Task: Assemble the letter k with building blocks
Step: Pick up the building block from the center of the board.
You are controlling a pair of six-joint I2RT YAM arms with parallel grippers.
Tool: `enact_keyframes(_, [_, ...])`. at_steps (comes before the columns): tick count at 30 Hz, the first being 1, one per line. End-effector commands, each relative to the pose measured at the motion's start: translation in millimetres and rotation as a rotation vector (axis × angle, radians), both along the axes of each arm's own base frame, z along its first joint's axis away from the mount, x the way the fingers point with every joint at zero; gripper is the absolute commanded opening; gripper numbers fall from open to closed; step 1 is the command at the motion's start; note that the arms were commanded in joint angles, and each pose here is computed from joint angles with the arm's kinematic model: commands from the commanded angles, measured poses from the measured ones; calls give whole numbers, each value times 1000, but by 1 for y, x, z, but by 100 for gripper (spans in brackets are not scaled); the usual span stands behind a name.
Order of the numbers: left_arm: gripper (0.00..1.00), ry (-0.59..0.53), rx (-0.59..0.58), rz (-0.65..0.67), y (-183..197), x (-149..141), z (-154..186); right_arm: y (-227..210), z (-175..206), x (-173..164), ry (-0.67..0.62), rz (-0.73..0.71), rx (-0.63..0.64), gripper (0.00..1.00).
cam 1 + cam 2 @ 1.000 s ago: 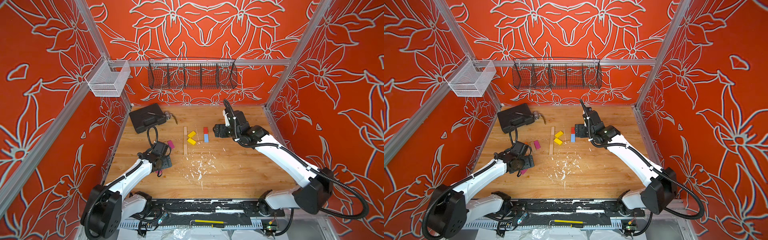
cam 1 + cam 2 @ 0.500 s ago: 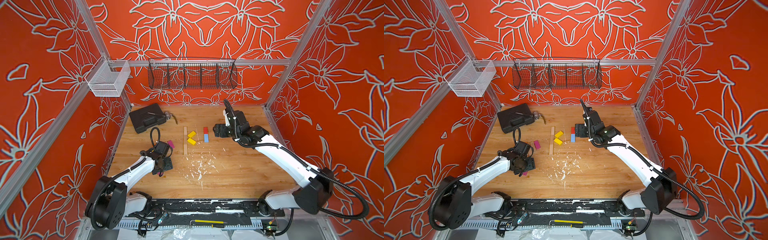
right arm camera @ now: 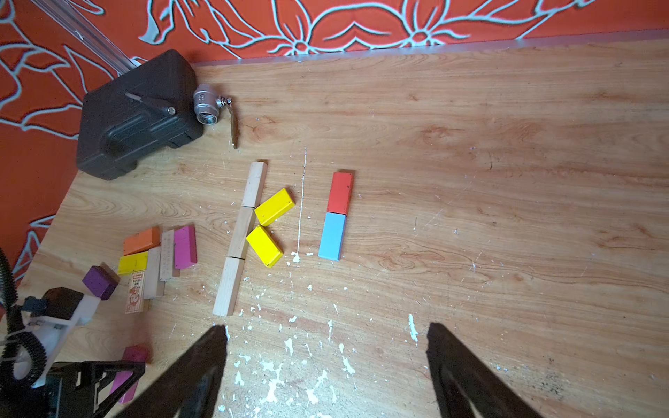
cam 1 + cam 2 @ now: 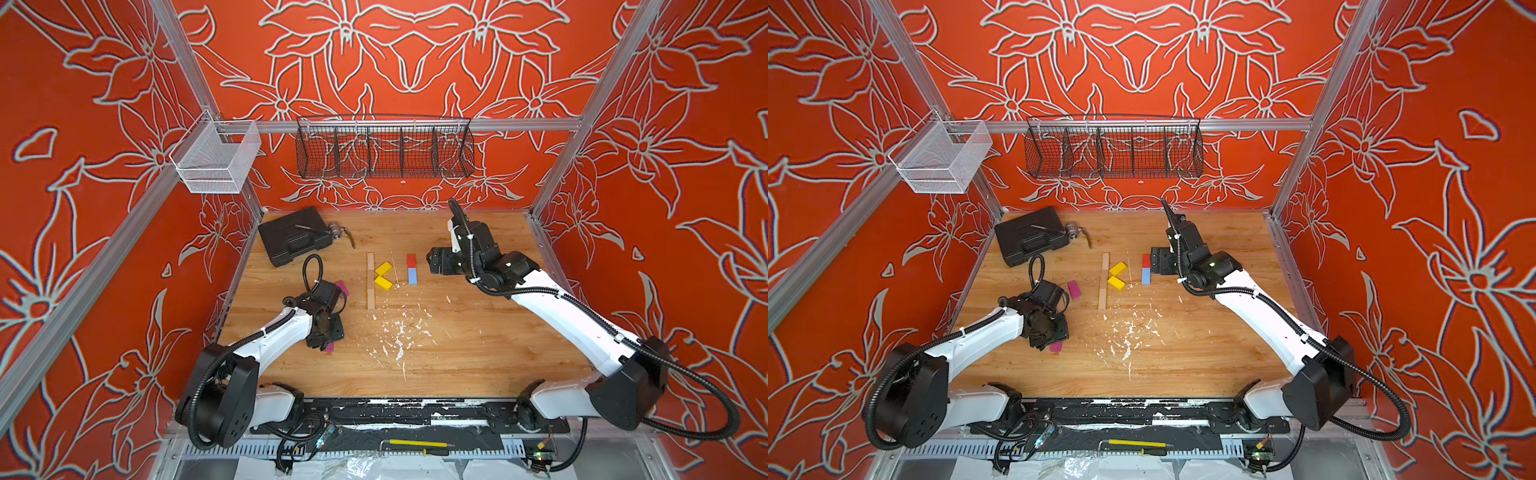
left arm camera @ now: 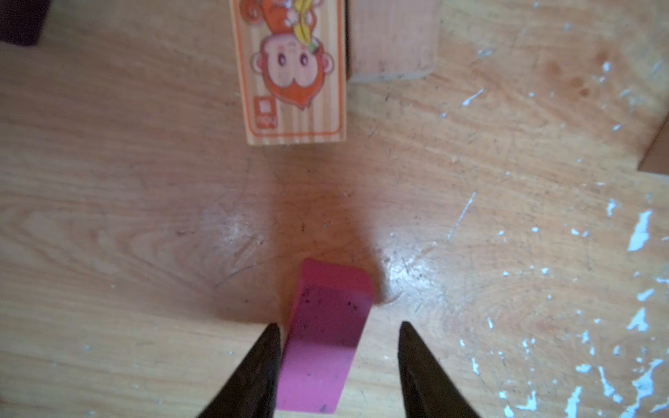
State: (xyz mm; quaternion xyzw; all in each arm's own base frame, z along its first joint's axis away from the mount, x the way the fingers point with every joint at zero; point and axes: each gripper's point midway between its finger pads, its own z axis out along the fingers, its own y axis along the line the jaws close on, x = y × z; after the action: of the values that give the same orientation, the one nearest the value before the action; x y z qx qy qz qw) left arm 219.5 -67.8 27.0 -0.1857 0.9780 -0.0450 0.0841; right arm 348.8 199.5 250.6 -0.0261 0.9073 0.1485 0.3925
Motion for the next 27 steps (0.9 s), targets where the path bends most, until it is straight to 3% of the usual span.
enact_keyframes(1, [42, 37, 14, 17, 3, -3, -1, -8, 4, -2, -14, -37, 5, 88])
enact_keyframes(9, [27, 52, 16, 8, 2, -1, -2, -10, 1, -1, -3, -53, 1, 88])
enact_keyframes(15, [21, -8, -43, -14, -10, 10, 26, -17, 6, -4, -12, -73, 0, 88])
enact_keyframes(22, [21, -157, -115, -118, -63, 40, 86, -24, 12, -9, -34, -97, 13, 88])
enact_keyframes(27, [21, -231, -133, -208, -116, 68, 106, -33, 14, -16, -41, -115, 13, 88])
